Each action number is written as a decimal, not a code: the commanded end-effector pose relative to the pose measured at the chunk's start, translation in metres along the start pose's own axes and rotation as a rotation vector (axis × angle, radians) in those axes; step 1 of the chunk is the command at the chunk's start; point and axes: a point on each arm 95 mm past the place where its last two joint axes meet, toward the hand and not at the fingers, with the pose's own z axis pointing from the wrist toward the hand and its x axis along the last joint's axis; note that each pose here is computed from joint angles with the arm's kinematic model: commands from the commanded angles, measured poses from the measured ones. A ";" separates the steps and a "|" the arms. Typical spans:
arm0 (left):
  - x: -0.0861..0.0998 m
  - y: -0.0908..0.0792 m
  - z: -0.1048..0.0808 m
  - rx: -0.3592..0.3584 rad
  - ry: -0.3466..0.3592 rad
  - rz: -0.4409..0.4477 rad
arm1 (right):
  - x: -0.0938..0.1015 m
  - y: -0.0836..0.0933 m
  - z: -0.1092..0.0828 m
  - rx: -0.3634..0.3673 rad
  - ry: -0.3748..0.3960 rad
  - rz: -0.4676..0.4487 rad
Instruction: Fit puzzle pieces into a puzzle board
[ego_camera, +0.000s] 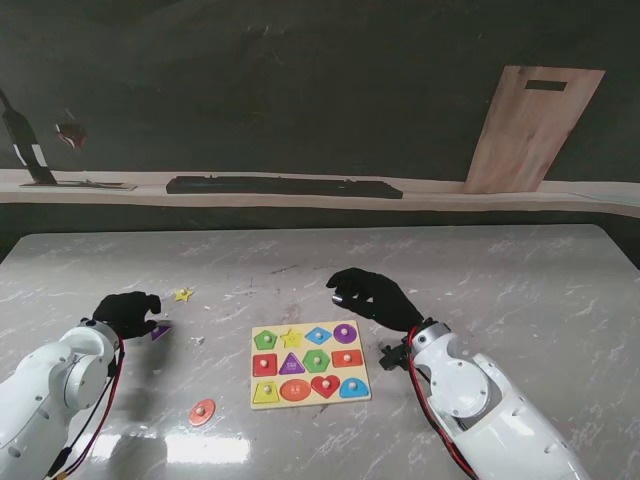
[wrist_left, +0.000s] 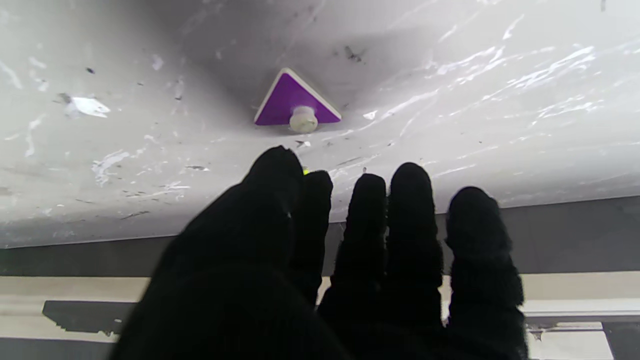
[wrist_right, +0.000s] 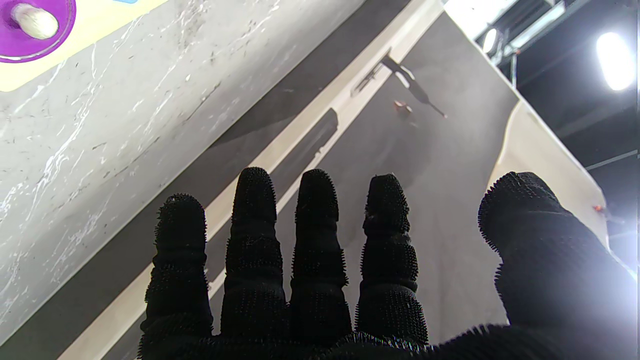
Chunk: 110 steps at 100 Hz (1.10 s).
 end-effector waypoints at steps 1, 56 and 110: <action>-0.001 0.010 0.000 -0.013 -0.002 -0.007 | 0.001 -0.003 -0.001 0.003 0.001 0.001; 0.002 0.019 0.000 -0.011 -0.003 0.008 | 0.001 -0.003 -0.001 0.003 -0.001 0.000; 0.004 0.027 0.005 0.001 -0.007 0.020 | 0.001 -0.003 -0.001 0.001 -0.003 -0.001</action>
